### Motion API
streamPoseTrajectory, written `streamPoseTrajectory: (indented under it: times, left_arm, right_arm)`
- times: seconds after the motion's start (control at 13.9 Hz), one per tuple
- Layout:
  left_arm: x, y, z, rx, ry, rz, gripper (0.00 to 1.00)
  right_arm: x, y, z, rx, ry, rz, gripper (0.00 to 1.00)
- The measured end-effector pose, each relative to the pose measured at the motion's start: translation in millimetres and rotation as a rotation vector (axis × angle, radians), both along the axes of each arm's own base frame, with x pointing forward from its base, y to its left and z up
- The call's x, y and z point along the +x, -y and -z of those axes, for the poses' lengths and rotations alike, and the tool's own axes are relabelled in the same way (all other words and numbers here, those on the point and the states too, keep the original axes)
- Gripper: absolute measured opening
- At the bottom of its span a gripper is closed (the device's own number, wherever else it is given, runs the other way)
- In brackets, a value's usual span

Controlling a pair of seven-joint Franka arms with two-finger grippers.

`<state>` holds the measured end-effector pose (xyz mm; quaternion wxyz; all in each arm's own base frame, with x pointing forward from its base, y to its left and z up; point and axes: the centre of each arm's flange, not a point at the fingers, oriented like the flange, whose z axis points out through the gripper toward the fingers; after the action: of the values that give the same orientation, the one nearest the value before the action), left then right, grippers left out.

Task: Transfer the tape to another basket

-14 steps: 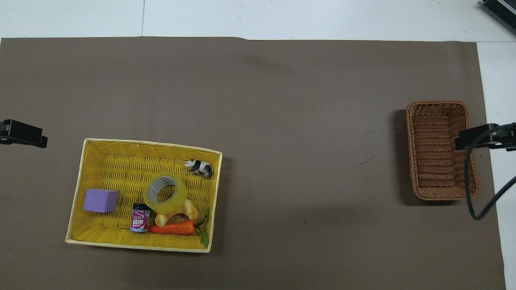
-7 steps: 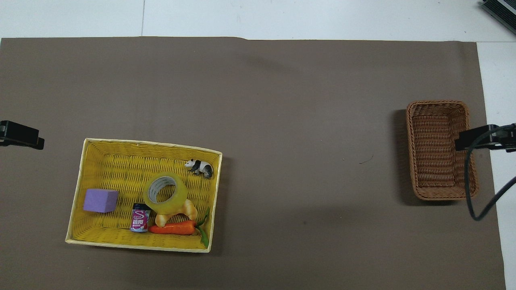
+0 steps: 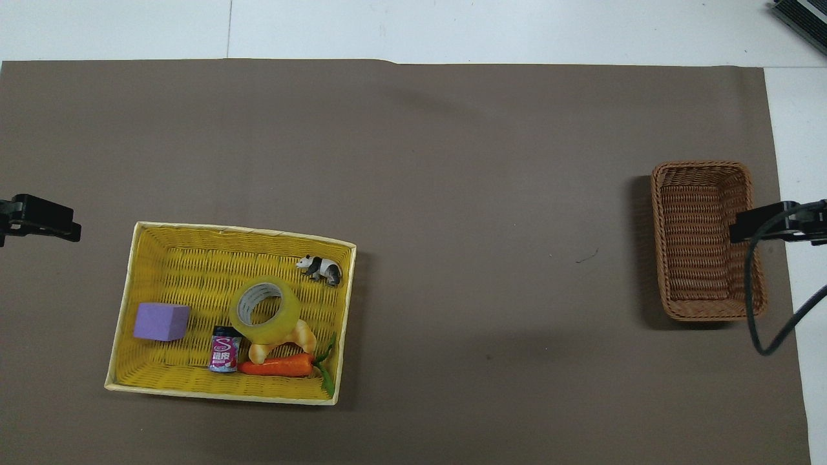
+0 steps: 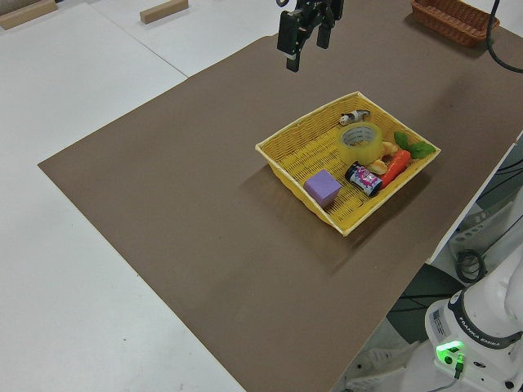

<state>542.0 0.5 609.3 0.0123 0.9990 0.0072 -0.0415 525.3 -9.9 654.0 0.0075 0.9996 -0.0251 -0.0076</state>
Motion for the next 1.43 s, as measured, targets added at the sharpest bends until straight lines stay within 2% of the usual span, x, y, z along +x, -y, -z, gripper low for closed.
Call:
streamPoseTrajectory:
  times: [0.5,0.79,1.43]
  left_arm:
    - [8.0,56.8,54.9,0.005,0.058,-0.063,1.0]
    - [5.8,70.4,81.3,0.003,0.07,-0.052,1.0]
    - [-8.5,82.0,133.1,0.01,0.024,-0.034,1.0]
  right_arm:
    - [-0.1,0.2,0.3,0.0,-0.001,0.0,1.0]
    - [-0.1,0.3,0.3,0.0,-0.001,0.001,1.0]
    - [-0.1,0.3,0.4,0.0,-0.001,0.001,1.0]
